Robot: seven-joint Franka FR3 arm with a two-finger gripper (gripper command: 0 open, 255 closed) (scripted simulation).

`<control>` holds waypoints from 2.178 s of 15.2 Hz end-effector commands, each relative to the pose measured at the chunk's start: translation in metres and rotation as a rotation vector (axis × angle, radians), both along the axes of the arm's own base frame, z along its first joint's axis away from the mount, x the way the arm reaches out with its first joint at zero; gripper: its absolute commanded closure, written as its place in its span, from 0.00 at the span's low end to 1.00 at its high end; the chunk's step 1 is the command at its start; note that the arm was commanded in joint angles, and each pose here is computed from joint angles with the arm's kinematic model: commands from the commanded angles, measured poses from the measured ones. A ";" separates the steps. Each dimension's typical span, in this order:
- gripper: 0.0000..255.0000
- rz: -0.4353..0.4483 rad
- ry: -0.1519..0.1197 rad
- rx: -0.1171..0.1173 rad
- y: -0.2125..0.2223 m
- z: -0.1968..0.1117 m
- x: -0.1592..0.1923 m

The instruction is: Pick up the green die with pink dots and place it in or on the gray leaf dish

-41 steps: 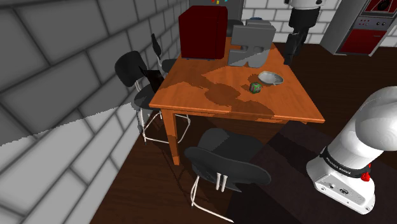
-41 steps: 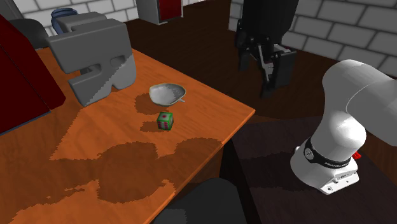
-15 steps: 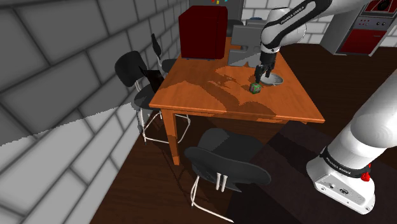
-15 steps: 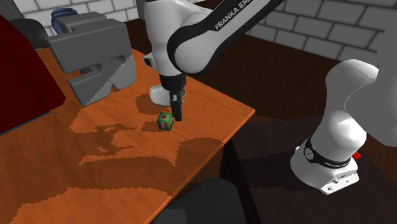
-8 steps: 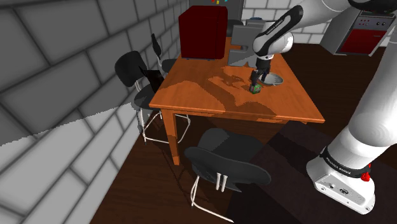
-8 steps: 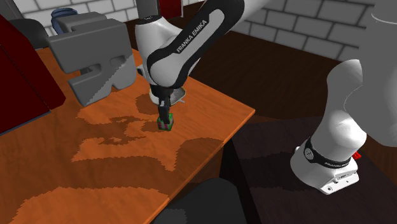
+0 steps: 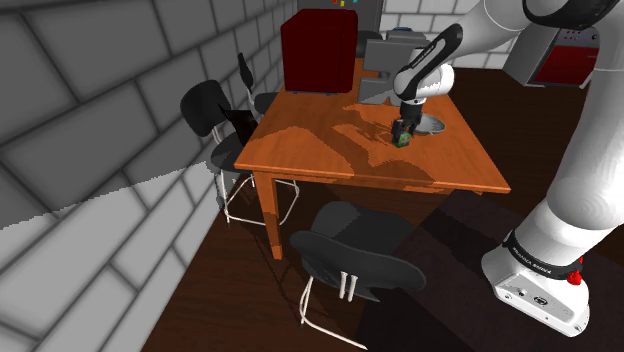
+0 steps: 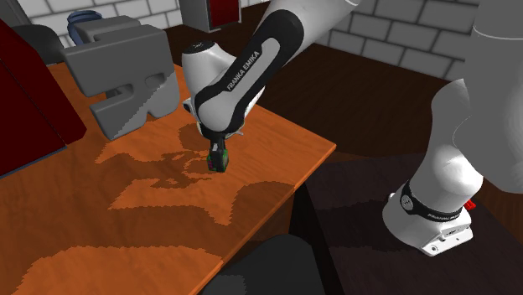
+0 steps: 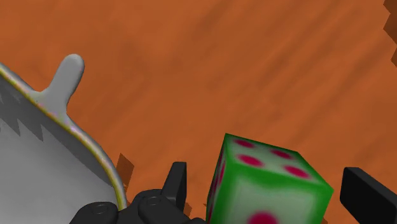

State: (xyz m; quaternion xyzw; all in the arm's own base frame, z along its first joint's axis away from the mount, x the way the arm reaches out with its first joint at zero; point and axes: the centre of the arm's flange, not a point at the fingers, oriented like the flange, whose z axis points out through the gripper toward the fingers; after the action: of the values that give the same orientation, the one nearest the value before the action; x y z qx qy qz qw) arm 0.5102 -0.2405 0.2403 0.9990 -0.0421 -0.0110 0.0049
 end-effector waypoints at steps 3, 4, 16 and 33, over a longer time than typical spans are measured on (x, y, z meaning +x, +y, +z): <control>0.00 0.000 -0.001 0.000 0.000 -0.003 -0.001; 0.00 0.000 -0.001 0.000 0.000 -0.003 -0.001; 1.00 0.000 -0.001 0.000 0.000 -0.003 -0.001; 1.00 0.000 -0.001 0.000 0.000 0.082 -0.001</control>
State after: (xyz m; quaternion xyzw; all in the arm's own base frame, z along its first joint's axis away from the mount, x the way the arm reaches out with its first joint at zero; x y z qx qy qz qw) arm 0.5098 -0.2403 0.3164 0.9990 -0.0420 -0.0106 0.0050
